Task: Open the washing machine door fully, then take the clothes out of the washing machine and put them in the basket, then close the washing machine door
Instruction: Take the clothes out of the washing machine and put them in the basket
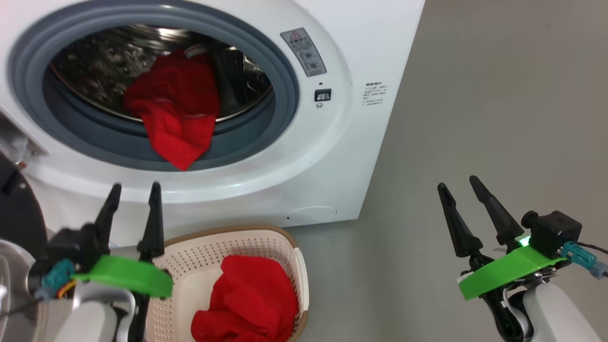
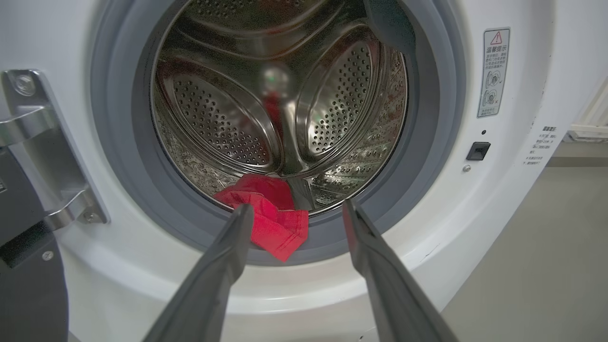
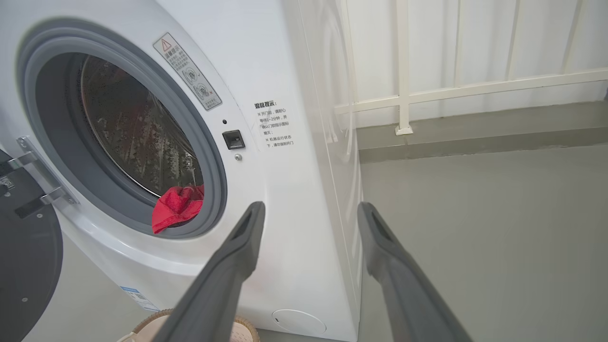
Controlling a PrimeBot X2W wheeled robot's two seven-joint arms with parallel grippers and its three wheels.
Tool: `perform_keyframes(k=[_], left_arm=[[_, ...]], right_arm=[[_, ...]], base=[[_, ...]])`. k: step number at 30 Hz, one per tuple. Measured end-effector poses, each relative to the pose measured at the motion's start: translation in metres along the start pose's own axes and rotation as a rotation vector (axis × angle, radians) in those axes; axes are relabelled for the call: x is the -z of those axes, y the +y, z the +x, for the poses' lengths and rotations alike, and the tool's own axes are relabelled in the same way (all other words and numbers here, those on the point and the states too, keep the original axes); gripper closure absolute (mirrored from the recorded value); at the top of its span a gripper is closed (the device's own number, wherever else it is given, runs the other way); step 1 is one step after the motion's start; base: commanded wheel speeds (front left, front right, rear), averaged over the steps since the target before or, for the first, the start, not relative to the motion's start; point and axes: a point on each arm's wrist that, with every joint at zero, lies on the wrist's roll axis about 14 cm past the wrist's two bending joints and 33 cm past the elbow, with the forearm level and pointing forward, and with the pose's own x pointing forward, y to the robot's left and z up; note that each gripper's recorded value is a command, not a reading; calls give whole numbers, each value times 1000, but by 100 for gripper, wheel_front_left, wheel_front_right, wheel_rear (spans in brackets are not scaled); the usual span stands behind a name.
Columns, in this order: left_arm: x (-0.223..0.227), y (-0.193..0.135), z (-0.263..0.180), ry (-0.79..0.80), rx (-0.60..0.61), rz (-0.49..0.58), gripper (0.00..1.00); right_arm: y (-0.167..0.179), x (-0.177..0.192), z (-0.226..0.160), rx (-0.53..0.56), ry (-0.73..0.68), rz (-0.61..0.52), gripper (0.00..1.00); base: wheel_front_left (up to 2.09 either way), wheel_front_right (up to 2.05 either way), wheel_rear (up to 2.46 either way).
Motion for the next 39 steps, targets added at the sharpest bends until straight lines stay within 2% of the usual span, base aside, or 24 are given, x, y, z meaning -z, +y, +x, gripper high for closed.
perform_keyframes(k=[9, 20, 31, 39], left_arm=[[24, 5, 61, 103, 10, -10, 0], [67, 31, 131, 259, -32, 64, 0], [107, 47, 186, 391, -77, 105, 0], [126, 51, 204, 458, -114, 121, 0]], right_arm=[[-11, 12, 17, 36, 9, 24, 0], [-23, 38, 36, 69, 48, 37, 0], [-40, 64, 40, 120, 100, 33, 0], [-49, 70, 41, 143, 111, 28, 0]], base=[[0, 0, 0], [0, 0, 0], [0, 0, 0], [0, 0, 0]])
